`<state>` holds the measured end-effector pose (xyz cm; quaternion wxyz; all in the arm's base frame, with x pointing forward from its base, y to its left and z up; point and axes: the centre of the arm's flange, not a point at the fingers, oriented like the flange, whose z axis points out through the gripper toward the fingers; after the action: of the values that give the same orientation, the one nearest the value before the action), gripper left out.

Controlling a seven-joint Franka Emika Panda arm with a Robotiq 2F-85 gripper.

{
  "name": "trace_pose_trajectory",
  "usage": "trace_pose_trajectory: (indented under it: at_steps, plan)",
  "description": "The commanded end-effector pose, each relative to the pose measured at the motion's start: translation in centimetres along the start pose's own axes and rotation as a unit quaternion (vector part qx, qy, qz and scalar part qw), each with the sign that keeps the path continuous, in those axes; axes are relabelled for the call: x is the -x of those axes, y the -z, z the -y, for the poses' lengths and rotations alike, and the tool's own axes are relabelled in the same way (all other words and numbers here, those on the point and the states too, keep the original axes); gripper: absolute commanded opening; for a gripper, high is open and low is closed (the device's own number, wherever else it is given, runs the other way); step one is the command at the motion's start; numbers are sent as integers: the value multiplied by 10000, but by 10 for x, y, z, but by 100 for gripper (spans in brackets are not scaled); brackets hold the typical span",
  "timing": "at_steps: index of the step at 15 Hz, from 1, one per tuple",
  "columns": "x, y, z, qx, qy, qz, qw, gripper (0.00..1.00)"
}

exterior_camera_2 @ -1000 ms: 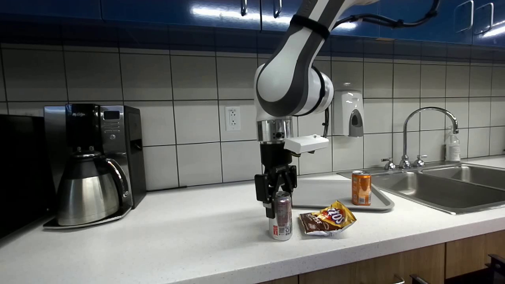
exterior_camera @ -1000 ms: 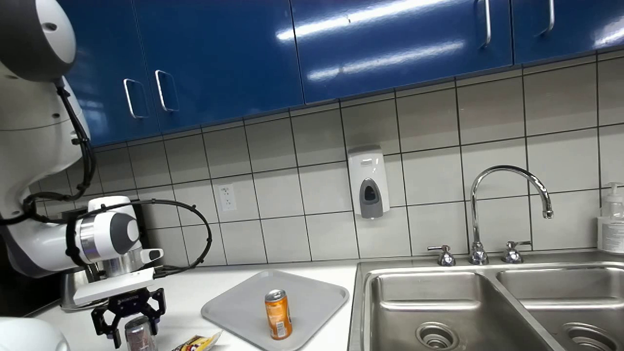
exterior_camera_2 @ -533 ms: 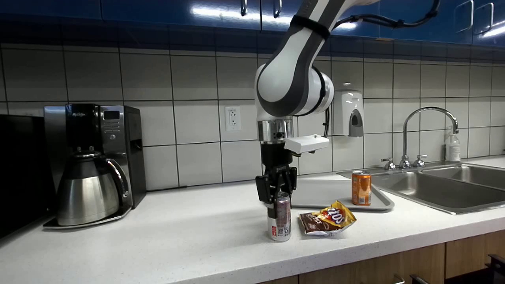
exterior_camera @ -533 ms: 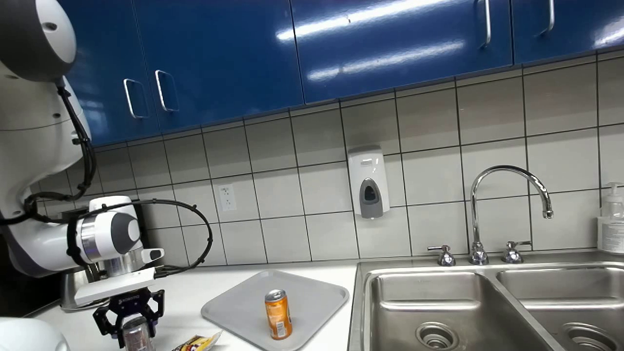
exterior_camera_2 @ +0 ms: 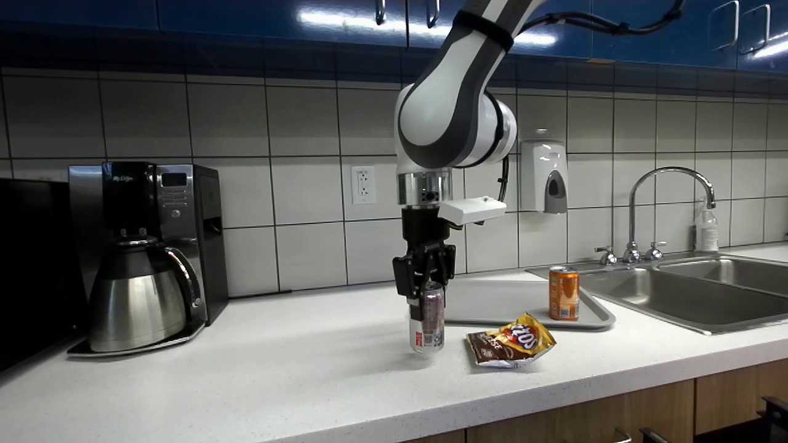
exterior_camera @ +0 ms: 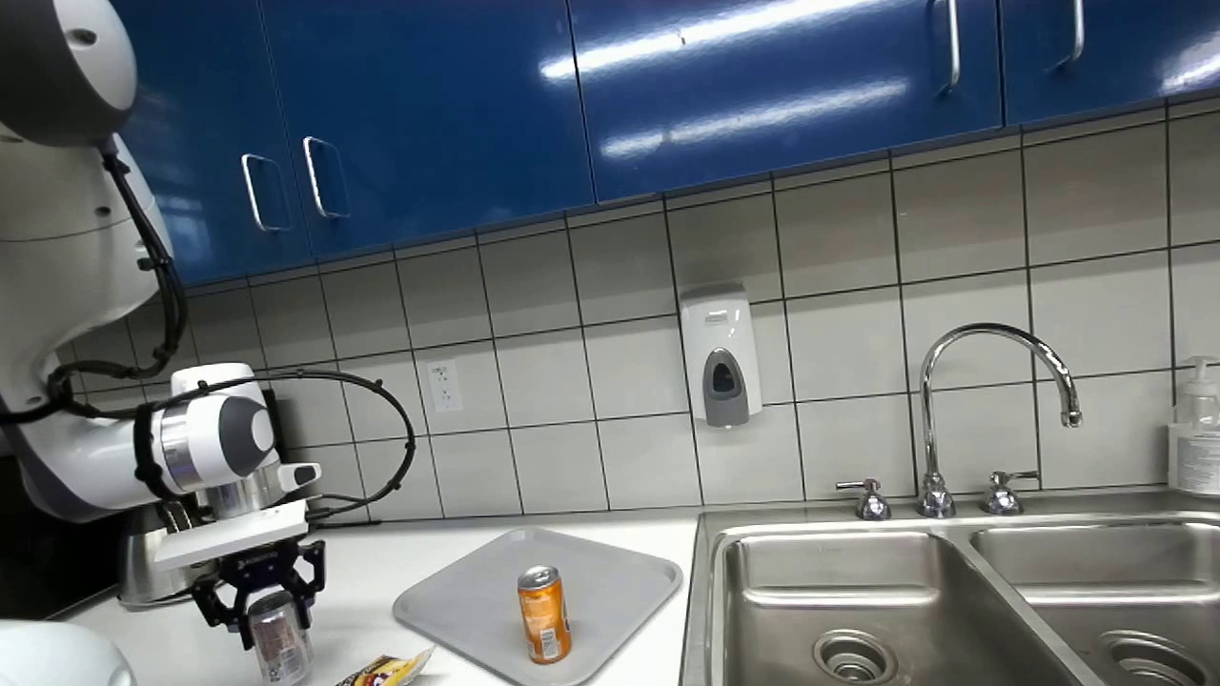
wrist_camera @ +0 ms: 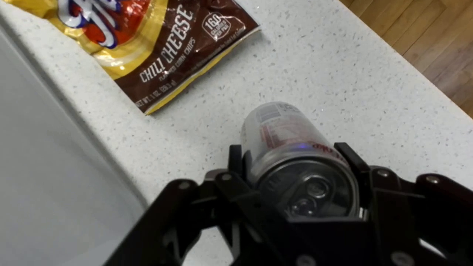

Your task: Put the cans on the grey tray

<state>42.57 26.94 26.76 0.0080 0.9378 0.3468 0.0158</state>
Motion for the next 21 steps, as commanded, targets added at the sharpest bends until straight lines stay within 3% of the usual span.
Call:
trace_pose_trajectory:
  at_steps: [1,12,21]
  plan:
    - [-3,28,-6,233,54,-194,9995,38]
    - [-1,43,-62,665,-213,-300,9971,38]
    - [-1,39,-112,802,-689,-247,9941,38]
